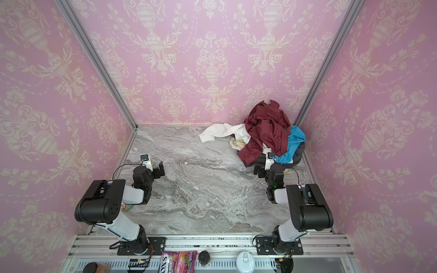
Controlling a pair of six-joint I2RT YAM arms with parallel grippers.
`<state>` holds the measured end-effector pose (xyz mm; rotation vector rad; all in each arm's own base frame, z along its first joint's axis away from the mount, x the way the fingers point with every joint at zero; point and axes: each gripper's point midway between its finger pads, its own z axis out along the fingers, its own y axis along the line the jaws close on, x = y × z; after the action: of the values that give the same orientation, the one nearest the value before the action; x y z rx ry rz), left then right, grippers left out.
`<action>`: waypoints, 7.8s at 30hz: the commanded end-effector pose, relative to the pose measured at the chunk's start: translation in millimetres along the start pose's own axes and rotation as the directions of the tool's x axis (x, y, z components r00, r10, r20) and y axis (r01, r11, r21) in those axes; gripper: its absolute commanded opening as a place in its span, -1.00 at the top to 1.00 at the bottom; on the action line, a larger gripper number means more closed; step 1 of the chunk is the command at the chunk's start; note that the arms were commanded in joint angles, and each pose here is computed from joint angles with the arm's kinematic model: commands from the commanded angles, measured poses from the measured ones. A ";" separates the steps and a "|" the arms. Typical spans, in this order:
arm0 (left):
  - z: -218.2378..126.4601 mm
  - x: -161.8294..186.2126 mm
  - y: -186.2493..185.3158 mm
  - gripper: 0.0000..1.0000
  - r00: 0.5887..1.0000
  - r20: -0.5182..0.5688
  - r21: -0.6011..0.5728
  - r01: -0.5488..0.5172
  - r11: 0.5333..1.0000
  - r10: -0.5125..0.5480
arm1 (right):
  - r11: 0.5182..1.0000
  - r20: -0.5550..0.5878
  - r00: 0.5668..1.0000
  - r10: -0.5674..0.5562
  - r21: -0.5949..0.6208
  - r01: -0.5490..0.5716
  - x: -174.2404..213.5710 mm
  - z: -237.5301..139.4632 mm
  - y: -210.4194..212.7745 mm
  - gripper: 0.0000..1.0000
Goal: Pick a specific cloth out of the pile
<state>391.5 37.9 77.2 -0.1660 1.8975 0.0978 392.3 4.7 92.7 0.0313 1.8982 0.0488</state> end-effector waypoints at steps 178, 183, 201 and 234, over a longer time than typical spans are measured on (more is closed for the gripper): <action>-223.1 -48.4 -348.7 -0.99 0.877 0.082 0.843 -0.315 0.437 0.474 | 0.596 0.262 0.636 0.726 0.221 -0.772 -280.2 -43.0 -144.7 1.00; -222.5 -54.3 -350.4 -0.99 0.883 0.075 0.840 -0.306 0.448 0.463 | 0.661 0.305 0.681 0.666 0.183 -0.728 -307.1 -66.7 -125.7 1.00; -214.0 -84.8 -380.2 -0.99 0.923 0.029 0.839 -0.231 0.492 0.383 | 0.804 0.266 0.785 0.559 0.059 -0.592 -399.9 -92.0 -87.7 1.00; -186.8 -227.7 -509.8 -0.99 0.956 0.289 0.833 -0.279 0.478 0.055 | 0.861 0.214 0.851 0.480 -0.299 -0.411 -442.5 -159.0 47.3 1.00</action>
<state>368.7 -467.3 338.4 0.7625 1.5865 -0.6807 390.8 21.1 555.2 0.3567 1.5865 0.5667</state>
